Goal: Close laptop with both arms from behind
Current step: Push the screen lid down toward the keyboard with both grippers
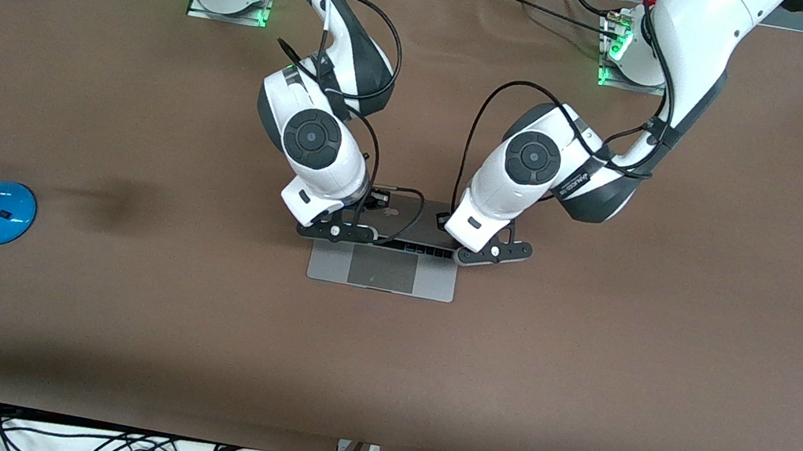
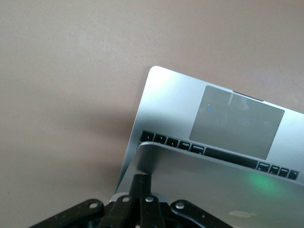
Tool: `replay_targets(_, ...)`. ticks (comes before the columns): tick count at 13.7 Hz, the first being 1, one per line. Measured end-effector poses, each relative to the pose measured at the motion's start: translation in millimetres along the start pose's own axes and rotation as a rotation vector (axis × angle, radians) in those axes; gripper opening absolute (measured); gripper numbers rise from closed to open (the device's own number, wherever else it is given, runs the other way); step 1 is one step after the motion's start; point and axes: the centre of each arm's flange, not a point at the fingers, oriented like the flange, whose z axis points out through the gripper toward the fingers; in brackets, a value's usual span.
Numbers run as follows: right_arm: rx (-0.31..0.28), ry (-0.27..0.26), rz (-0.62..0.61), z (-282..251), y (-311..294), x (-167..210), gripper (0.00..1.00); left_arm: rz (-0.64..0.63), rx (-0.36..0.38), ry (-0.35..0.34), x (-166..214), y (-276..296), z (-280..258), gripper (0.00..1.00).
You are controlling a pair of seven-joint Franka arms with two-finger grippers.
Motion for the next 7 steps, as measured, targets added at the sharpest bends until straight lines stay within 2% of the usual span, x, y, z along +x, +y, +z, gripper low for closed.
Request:
replay_targets(3,0.006,0.015,-0.016,16,2,7,0.01,-0.003,0.016,0.019,7,3,12,0.01)
replay_targets(7,0.005,0.026,-0.026,29,6,14,0.01,-0.013,0.017,0.004,13,5,26,0.01)
